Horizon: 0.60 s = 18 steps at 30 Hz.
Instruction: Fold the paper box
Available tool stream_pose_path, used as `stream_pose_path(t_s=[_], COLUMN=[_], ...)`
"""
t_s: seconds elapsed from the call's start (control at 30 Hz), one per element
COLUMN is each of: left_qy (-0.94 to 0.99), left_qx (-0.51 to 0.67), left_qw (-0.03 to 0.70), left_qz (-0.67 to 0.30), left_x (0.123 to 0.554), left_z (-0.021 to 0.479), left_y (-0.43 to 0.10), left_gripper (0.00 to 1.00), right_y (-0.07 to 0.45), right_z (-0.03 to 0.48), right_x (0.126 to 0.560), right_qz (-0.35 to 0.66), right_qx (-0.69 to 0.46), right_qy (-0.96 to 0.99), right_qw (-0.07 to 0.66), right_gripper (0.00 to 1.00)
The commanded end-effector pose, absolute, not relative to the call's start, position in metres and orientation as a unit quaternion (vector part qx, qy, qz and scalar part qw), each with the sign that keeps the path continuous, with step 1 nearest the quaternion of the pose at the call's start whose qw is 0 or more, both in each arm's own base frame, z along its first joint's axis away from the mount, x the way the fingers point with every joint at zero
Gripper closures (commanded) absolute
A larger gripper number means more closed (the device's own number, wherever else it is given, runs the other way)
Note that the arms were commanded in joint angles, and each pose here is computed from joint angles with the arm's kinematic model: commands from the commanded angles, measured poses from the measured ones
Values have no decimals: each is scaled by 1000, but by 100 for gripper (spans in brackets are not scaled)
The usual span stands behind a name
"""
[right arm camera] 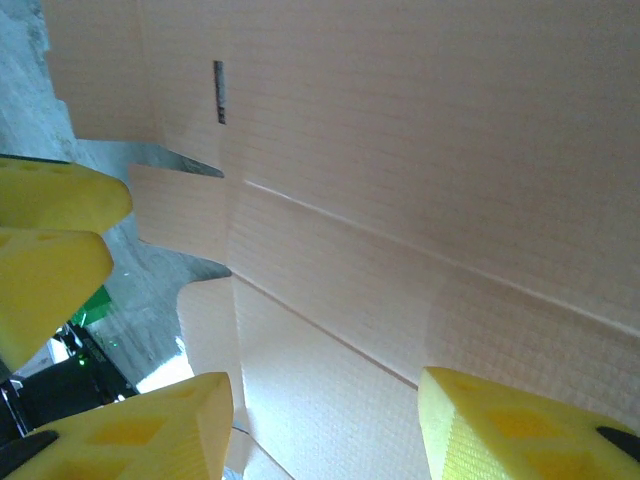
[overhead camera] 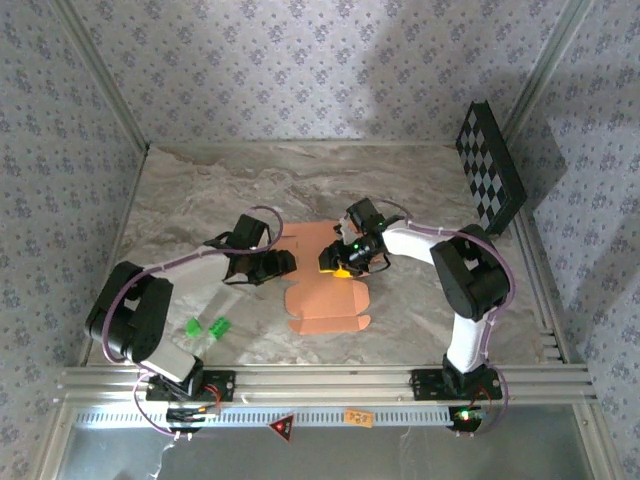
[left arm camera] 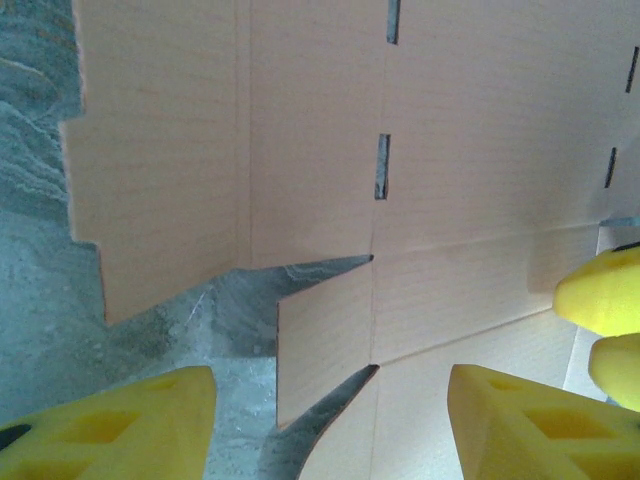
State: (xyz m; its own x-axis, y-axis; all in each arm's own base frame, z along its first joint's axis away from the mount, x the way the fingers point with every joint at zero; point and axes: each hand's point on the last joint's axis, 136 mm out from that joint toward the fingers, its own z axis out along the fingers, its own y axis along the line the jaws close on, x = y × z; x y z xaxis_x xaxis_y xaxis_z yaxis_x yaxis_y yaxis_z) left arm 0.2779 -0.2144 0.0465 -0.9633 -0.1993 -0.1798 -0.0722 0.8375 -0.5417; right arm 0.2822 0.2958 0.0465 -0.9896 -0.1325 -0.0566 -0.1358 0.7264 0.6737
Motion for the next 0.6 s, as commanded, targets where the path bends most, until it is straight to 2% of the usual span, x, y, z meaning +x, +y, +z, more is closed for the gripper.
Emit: stream_pose_path(t_s=[0.0,0.37,0.57], left_qy=[949,947,945], left_qx=[-74,-70,-65], left_qw=[110,104,103], left_qz=[-286,-296,-305], left_x=[278,282,285], left_z=[43,40,43], left_y=[-220,-229,-235], left_gripper=[36,39,44], right_y=[289,283,282], right_z=[33,18,18], right_x=[278,275,275], right_qz=[342,325,324], right_qx=[-67,-63,-60], right_qy=[937,943,944], right_qw=[-9,-19,-16], right_gripper=[46,49,49])
